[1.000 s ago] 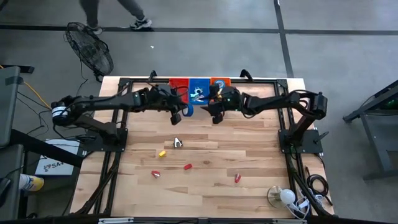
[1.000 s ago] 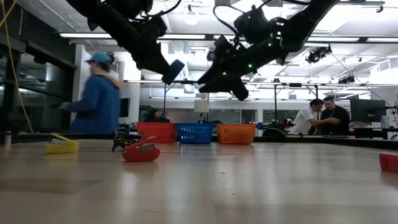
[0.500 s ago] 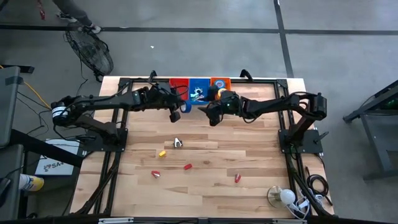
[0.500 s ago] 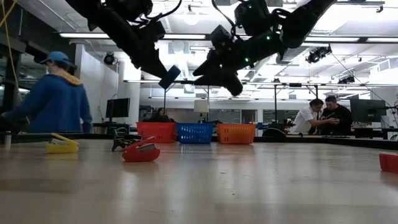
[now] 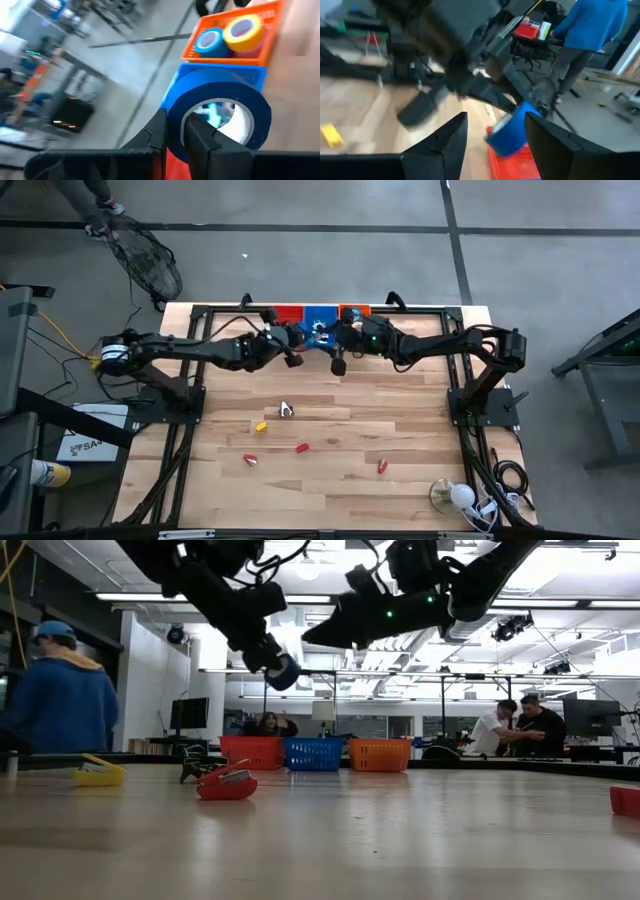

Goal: Pick and place Stapler, Stapler remover, tape
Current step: Put the blue tape into the orange bin

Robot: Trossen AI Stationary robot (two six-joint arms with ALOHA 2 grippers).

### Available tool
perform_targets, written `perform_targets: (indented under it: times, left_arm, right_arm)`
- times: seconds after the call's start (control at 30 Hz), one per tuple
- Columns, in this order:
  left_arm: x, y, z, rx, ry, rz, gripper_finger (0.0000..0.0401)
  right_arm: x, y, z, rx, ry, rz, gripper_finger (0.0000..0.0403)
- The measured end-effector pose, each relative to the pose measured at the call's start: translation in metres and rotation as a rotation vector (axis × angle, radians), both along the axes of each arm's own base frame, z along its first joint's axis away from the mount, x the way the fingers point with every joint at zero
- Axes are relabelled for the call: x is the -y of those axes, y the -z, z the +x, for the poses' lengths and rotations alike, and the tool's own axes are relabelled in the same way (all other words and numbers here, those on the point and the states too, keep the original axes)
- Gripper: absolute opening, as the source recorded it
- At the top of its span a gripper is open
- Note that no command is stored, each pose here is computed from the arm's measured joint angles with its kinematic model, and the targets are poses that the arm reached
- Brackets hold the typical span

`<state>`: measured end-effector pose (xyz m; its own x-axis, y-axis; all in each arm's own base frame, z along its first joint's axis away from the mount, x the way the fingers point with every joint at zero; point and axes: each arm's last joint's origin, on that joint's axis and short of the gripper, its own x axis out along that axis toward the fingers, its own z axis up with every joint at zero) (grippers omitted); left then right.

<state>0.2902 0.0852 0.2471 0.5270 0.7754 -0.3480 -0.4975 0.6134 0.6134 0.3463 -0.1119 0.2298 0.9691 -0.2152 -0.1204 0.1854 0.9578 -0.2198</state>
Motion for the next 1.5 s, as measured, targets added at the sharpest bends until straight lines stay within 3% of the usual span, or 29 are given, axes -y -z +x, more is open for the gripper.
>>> perform_targets:
  times: [0.2, 0.47, 1.23, 1.5]
  left_arm:
    - [0.004, 0.001, 0.011, 0.008, -0.092, 0.134, 0.0035]
    - [0.003, -0.005, 0.014, 0.064, -0.1, 0.158, 0.0035]
    - [0.003, -0.009, 0.015, 0.069, -0.054, 0.186, 0.0035]
    - [0.003, -0.009, 0.016, 0.065, -0.047, 0.185, 0.0035]
  right_arm:
    - [0.007, -0.001, -0.002, 0.046, 0.035, 0.149, 0.0188]
    - [0.016, -0.001, -0.005, 0.078, 0.113, 0.237, 0.0188]
    - [0.018, 0.006, 0.002, 0.167, 0.126, 0.26, 0.0188]
    - [0.023, 0.011, 0.018, 0.164, 0.122, 0.279, 0.0188]
